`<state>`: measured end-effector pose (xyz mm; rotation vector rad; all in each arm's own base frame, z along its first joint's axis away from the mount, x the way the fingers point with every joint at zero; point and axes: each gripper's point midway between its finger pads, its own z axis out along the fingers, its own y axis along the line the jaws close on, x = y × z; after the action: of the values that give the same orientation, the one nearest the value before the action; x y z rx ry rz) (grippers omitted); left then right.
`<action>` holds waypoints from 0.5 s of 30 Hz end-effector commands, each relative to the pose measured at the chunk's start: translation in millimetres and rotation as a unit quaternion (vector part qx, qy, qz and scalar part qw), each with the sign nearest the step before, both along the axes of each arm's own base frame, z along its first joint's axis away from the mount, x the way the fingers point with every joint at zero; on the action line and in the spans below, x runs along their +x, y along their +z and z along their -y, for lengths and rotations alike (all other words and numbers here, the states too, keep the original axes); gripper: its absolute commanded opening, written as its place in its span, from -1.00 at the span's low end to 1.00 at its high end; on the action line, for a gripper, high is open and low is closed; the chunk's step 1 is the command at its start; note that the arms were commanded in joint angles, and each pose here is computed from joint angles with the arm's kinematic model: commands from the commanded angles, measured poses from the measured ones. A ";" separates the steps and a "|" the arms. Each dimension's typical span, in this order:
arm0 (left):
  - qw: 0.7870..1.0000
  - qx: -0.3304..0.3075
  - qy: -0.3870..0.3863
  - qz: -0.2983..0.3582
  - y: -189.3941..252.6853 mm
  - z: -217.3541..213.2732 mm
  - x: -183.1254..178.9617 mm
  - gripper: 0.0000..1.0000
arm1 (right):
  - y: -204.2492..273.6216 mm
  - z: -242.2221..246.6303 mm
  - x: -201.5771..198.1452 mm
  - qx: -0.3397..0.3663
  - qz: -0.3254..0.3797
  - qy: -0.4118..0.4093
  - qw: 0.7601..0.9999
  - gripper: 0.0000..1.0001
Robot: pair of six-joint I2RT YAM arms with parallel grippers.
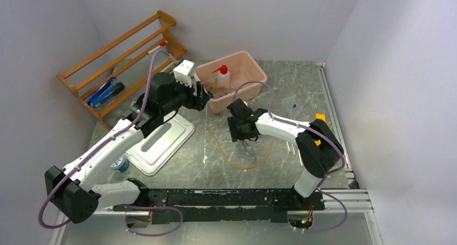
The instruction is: Organize the chemistry lab equipment
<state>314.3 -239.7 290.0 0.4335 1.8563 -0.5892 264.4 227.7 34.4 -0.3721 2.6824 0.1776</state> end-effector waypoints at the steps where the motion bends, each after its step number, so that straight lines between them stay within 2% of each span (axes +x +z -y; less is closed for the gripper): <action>1: 1.000 -0.015 0.014 0.007 6.2 -3.8 -0.3 0.50 | -12.0 11.0 0.4 -0.035 -0.005 -0.010 0.999 0.11; 9: 1.000 -0.014 0.017 0.012 8.3 -4.8 0.0 0.49 | -27.8 17.6 6.3 -0.071 -0.004 0.004 0.997 -0.02; 13: 0.999 -0.016 0.022 0.017 11.6 -5.6 2.7 0.49 | -34.9 17.8 0.8 -0.070 -0.015 0.015 0.997 -0.24; 15: 0.999 -0.020 0.023 0.018 13.2 -4.8 3.2 0.49 | -37.3 18.0 -1.1 -0.070 -0.020 0.020 0.997 -0.42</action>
<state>314.2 -236.5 285.2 0.4114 1.8702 -0.5790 271.6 218.5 13.2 -0.4171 2.6926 0.0579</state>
